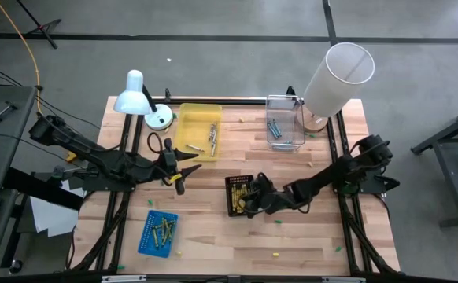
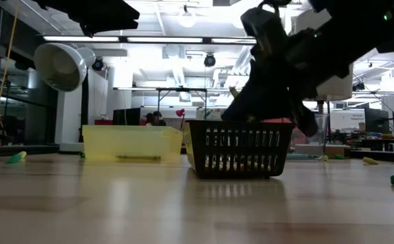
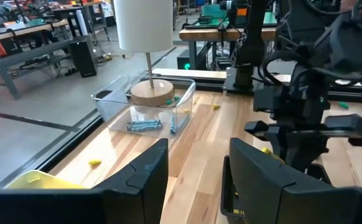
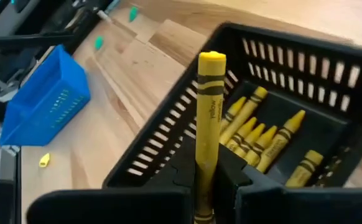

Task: Sort crayons
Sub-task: Put the yellow crayon into the black bin, then return to Home Position

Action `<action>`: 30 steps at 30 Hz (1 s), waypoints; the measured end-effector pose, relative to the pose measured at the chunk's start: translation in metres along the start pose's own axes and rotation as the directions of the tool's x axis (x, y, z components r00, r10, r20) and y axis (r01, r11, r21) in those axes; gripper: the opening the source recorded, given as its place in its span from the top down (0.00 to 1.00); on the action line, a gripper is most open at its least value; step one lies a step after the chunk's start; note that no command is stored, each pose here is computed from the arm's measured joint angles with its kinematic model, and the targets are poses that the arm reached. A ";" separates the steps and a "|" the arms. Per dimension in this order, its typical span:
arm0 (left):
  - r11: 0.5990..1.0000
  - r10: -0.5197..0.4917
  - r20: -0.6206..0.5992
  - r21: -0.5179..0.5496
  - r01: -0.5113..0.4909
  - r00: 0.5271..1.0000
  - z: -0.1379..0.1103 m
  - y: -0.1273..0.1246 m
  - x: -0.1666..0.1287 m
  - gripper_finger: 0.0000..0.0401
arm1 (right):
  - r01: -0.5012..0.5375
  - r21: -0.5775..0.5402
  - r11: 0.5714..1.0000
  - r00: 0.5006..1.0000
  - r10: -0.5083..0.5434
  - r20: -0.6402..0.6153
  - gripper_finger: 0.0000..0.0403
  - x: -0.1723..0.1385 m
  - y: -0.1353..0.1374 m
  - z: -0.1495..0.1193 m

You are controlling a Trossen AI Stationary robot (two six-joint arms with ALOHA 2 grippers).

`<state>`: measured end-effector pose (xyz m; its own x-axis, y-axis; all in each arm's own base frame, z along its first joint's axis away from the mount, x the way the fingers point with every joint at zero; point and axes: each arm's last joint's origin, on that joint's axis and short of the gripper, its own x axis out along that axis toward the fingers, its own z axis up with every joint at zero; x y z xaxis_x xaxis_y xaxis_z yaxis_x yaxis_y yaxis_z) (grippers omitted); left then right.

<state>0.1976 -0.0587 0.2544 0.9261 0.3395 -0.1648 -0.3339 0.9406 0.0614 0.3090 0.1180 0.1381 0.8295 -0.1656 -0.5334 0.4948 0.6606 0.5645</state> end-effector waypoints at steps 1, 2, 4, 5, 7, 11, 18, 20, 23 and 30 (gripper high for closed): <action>1.000 0.000 0.000 0.000 0.000 1.000 0.000 0.000 0.000 0.61 | 0.006 0.013 1.000 1.000 -0.006 0.000 0.96 0.001 -0.001 -0.001; 1.000 0.000 0.000 0.000 0.000 1.000 0.000 0.000 0.000 0.61 | 0.011 0.026 1.000 1.000 -0.011 0.002 0.96 0.002 -0.002 0.000; 1.000 0.002 -0.001 0.001 -0.002 1.000 0.000 0.000 0.000 0.61 | 0.007 0.056 0.998 1.000 -0.007 -0.002 0.96 0.003 -0.003 0.002; 1.000 0.002 -0.002 0.003 -0.002 1.000 0.000 0.000 0.000 0.61 | 0.006 0.071 0.997 1.000 -0.005 -0.008 0.96 0.004 -0.003 0.003; 1.000 0.003 -0.003 0.005 -0.003 1.000 0.000 0.000 0.000 0.61 | -0.002 0.074 0.997 1.000 0.004 -0.025 0.96 0.005 -0.004 0.004; 1.000 0.004 -0.006 0.008 -0.004 1.000 -0.001 0.000 0.000 0.61 | -0.019 0.035 0.999 0.998 0.021 -0.057 0.96 0.006 -0.004 0.006; 1.000 0.002 -0.018 -0.003 -0.002 1.000 -0.002 0.000 0.000 0.61 | -0.049 -0.002 0.999 0.995 0.049 -0.089 0.83 0.005 -0.003 0.007; 1.000 0.002 -0.023 0.002 -0.002 1.000 -0.003 0.000 0.000 0.61 | -0.055 -0.007 0.998 0.994 0.055 -0.095 0.77 0.004 -0.002 0.007; 1.000 0.002 -0.023 0.000 -0.002 1.000 -0.003 0.000 0.000 0.61 | -0.067 -0.015 0.998 0.993 0.066 -0.103 0.69 0.002 -0.001 0.009; 1.000 0.001 -0.023 0.001 -0.001 1.000 -0.003 0.000 0.000 0.61 | -0.134 -0.112 0.985 0.988 0.124 -0.087 0.60 -0.015 0.008 0.030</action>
<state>0.1971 -0.0583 0.2517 0.9214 0.3404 -0.1873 -0.3347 0.9402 0.0626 0.3082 0.1034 0.1696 0.8589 -0.0181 -0.5118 0.3476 0.7545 0.5567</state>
